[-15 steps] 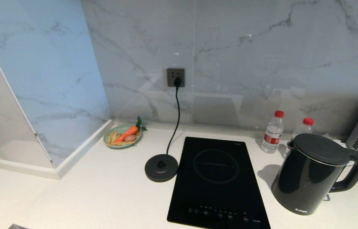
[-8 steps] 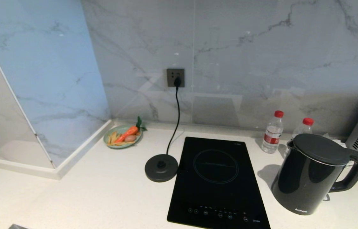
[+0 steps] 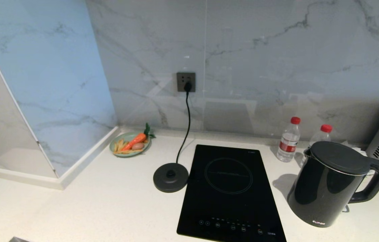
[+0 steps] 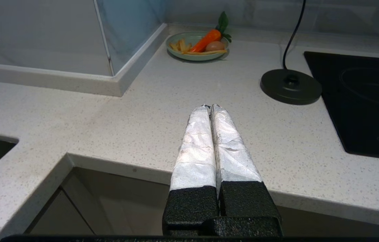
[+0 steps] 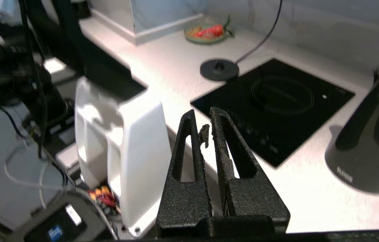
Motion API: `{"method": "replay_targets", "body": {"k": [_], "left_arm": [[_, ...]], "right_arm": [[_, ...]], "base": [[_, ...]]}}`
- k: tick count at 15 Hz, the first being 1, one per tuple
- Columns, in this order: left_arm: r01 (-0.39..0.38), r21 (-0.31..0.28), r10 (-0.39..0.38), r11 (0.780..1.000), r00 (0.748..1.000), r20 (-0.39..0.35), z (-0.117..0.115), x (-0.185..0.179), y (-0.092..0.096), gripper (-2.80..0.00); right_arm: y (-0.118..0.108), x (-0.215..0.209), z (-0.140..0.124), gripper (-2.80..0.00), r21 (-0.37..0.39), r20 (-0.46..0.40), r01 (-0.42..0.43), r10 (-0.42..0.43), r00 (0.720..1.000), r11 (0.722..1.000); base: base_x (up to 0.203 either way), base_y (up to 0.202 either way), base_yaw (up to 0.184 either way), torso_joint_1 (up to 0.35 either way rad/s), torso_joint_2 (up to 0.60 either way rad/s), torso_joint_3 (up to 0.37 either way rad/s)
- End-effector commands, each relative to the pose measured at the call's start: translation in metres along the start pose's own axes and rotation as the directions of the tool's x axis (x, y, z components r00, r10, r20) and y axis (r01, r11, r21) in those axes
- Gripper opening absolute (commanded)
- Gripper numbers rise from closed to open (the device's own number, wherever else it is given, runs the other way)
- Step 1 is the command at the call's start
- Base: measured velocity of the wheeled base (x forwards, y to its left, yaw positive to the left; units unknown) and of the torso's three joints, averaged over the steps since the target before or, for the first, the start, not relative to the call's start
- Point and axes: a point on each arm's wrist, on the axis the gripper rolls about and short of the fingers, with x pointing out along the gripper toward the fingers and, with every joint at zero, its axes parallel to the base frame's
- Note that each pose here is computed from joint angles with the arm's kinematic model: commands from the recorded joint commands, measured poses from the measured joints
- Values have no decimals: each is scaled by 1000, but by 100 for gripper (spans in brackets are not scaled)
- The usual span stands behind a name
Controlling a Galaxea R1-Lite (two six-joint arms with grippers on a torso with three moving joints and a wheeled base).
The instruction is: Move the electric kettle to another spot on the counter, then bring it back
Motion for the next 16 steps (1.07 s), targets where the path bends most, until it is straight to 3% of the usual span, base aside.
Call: {"method": "replay_targets", "body": {"k": [1, 3, 5, 8, 9, 10, 11, 14, 16], "left_arm": [[0, -1, 0, 1000, 1000, -1, -1, 0, 0, -280], [0, -1, 0, 1000, 1000, -1, -1, 0, 0, -280], [0, -1, 0, 1000, 1000, -1, -1, 0, 0, -280], [0, -1, 0, 1000, 1000, -1, -1, 0, 0, -280], [0, -1, 0, 1000, 1000, -1, -1, 0, 0, -280], [0, 0, 0, 1000, 1000, -1, -1, 0, 0, -280], [0, -1, 0, 1000, 1000, -1, -1, 0, 0, -280], [0, -1, 0, 1000, 1000, -1, -1, 0, 0, -280], [0, -1, 0, 1000, 1000, -1, -1, 0, 0, -280]], "right_arm": [[15, -16, -35, -280, -50, 15, 17, -16, 1000, 999], [-2, 1, -63, -280, -33, -96, 153, -156, 983, 988], [-30, 28, -89, -280, -42, -145, 296, -299, 943, 954], [-62, 59, -127, -280, -81, -96, 478, -484, 870, 875], [-68, 63, -132, -280, -62, -48, 544, -547, 836, 837], [-70, 64, -133, -280, -16, -29, 581, -581, 813, 814], [-71, 65, -137, -280, -18, -36, 592, -592, 805, 806], [-71, 65, -137, -280, -10, -36, 590, -590, 807, 807], [-72, 65, -137, -280, 43, -40, 616, -615, 788, 787]], "base": [[0, 0, 0, 0, 0, 0], [0, 0, 0, 0, 0, 0], [0, 0, 0, 0, 0, 0], [0, 0, 0, 0, 0, 0], [0, 0, 0, 0, 0, 0], [0, 0, 0, 0, 0, 0], [0, 0, 0, 0, 0, 0], [0, 0, 0, 0, 0, 0], [0, 0, 0, 0, 0, 0]]}}
